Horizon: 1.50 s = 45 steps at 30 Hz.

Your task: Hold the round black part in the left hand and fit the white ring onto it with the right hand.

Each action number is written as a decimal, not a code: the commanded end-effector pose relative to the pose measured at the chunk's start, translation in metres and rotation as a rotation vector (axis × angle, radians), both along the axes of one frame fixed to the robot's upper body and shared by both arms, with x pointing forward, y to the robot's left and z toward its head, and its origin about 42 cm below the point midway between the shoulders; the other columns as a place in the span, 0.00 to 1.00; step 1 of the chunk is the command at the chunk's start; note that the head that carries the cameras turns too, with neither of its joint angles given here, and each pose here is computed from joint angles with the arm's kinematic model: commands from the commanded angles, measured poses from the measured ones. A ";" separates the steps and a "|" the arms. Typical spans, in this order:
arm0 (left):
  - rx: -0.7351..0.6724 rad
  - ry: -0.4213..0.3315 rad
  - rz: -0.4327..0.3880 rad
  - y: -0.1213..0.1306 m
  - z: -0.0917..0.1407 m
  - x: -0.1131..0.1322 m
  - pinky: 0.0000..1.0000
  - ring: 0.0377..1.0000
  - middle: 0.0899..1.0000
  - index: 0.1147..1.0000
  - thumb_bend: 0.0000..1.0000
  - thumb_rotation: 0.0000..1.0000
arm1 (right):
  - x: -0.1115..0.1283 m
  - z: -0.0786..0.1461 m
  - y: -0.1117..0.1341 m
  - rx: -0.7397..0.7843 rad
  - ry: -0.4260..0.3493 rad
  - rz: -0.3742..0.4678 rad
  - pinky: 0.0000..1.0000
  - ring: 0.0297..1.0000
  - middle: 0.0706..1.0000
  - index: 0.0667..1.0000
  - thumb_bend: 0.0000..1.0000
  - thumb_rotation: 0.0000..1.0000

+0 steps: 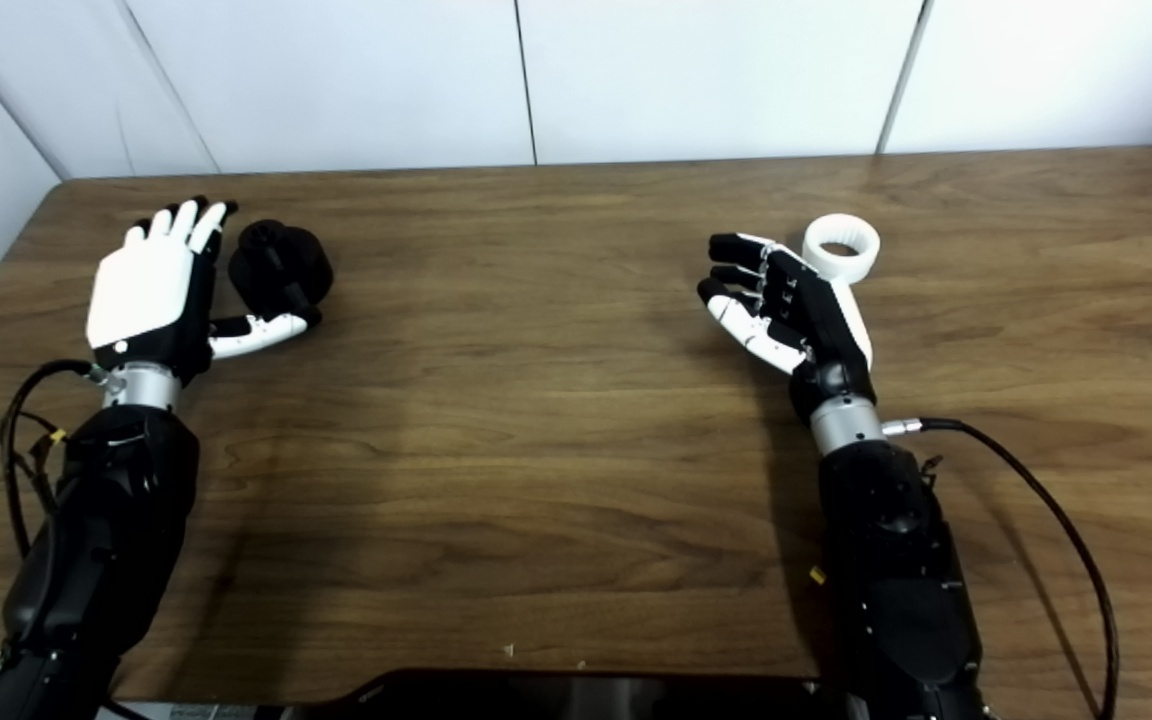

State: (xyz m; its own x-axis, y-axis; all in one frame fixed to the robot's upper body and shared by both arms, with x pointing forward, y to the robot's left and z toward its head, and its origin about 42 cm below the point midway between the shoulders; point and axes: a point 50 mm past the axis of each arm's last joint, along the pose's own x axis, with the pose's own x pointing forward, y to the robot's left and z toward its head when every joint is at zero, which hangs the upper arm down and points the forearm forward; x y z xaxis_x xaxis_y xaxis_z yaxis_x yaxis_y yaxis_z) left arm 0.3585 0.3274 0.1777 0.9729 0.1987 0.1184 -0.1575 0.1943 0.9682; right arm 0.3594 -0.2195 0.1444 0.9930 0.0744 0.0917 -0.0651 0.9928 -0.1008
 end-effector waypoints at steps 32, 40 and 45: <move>0.026 -0.022 0.067 0.039 0.013 0.053 1.00 1.00 1.00 0.89 1.00 0.63 | 0.009 0.024 -0.002 -0.015 -0.105 0.000 0.66 0.72 0.73 0.67 0.56 0.30; 0.022 0.002 0.068 0.041 0.010 0.063 1.00 1.00 1.00 0.92 1.00 0.65 | 0.010 0.027 -0.004 -0.018 -0.113 0.008 0.71 0.73 0.74 0.69 0.55 0.31; 0.008 0.010 0.062 0.038 0.010 0.065 1.00 1.00 1.00 0.92 1.00 0.65 | 0.010 0.028 -0.004 -0.017 -0.117 0.010 0.70 0.72 0.74 0.68 0.55 0.30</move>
